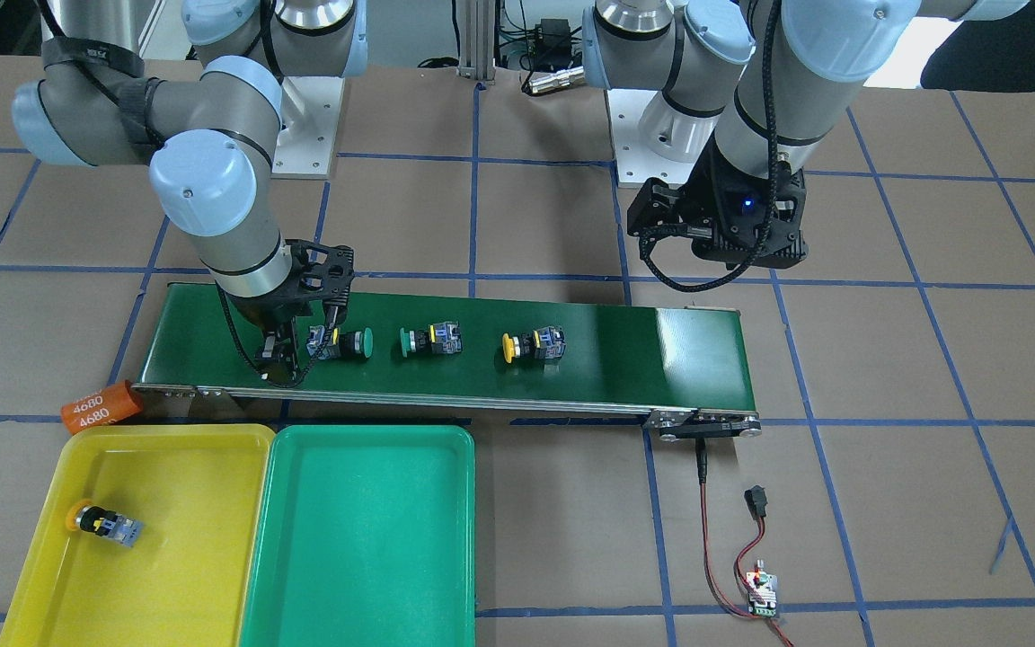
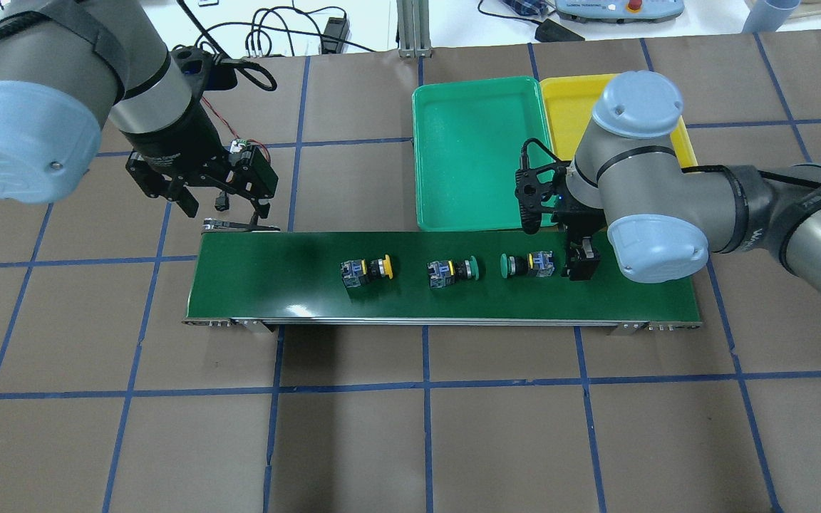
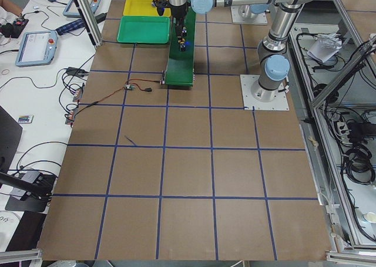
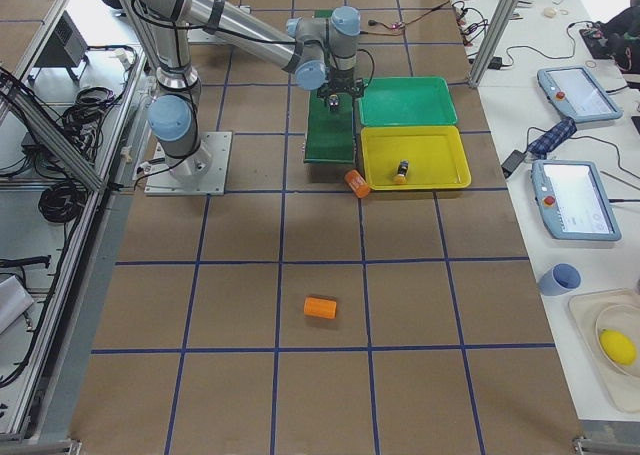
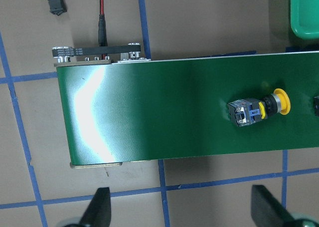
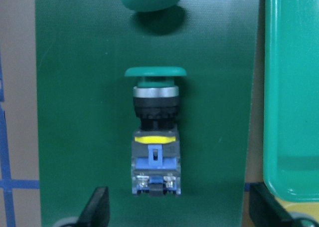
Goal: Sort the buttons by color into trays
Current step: 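Carry the green button into the green tray and open the right gripper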
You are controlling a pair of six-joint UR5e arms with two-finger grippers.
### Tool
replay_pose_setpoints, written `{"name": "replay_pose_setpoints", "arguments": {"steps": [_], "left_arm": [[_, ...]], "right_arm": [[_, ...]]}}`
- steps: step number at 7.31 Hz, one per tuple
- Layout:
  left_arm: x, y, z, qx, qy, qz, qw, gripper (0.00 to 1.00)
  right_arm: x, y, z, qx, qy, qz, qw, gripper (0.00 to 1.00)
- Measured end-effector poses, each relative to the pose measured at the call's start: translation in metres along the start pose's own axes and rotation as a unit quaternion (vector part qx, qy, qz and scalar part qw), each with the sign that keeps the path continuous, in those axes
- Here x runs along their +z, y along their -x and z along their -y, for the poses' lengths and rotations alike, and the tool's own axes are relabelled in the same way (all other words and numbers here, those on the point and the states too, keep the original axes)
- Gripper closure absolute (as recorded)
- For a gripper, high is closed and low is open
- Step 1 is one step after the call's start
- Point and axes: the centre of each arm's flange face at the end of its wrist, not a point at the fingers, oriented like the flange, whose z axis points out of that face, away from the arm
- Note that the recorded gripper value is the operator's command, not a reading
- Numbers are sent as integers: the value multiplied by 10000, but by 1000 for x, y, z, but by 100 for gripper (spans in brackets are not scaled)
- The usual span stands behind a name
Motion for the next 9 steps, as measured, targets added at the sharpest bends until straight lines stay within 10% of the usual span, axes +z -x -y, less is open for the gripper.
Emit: {"name": "replay_pose_setpoints", "arguments": {"steps": [1,3,4,9], "left_arm": [[-3,0,-1,6,-30,4,10000,0],[-12,0,-3,9,-104,8,9999,0],[-14,0,-3,8,-121,11,9999,0],[-10,0,-6,59,-105,-3,9999,0]], "right_arm": [[5,4,1,67,0,11,10000,0],[14,10,1,107,2,26,9999,72],[16,11,1,109,15,22,9999,91],[1,-7,-3,390,273,-230,9986,96]]}}
